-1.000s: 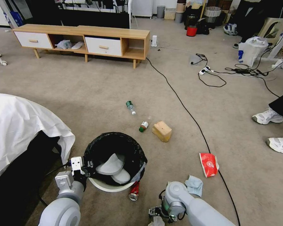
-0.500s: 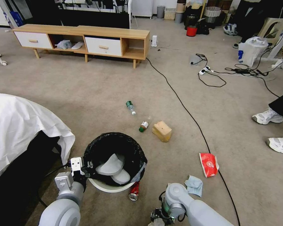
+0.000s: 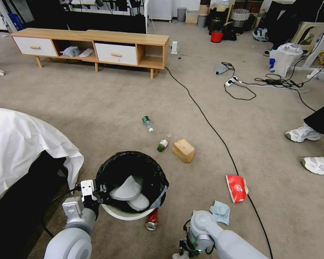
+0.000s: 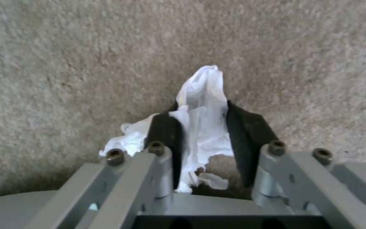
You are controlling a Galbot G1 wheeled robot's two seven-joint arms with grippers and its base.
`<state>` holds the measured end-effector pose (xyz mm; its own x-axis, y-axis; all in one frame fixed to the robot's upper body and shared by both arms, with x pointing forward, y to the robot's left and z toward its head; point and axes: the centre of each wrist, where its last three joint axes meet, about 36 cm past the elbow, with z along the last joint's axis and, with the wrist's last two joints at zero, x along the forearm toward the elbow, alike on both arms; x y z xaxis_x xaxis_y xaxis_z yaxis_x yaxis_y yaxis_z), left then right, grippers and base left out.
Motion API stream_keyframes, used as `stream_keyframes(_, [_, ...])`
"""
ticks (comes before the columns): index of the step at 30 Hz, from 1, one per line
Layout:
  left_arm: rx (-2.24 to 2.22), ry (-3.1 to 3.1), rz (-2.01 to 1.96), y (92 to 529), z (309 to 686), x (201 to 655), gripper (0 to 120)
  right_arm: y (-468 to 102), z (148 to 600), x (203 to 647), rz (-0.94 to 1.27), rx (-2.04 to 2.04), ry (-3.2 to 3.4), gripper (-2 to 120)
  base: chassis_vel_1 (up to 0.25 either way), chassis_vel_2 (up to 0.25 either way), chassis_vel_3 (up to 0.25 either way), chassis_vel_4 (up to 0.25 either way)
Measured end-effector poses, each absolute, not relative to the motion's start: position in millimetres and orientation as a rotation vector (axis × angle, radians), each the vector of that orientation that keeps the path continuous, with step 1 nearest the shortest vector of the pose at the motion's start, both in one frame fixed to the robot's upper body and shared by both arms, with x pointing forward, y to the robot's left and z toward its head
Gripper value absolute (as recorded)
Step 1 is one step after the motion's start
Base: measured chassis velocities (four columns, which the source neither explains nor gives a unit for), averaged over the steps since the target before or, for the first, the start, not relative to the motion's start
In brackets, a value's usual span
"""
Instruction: Pick up the trash bin and place the garbage on the floor into it.
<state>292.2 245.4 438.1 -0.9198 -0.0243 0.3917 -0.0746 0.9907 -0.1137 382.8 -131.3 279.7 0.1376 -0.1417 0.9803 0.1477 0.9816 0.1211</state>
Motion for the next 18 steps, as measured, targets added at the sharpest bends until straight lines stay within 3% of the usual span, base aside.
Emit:
stream_keyframes(9, [0.064,-2.737,0.18,245.0,438.2,292.3,1,-119.4,293.3,371.4,-0.227,0.049,-1.416,0,0.025,0.015,0.004,0.004])
stream_keyframes(18, [0.066,-2.739,0.18,244.6,438.2,293.4,1,-108.9,314.8,371.9,-0.238,0.073,-1.437,0,0.0,0.0,0.0,0.0])
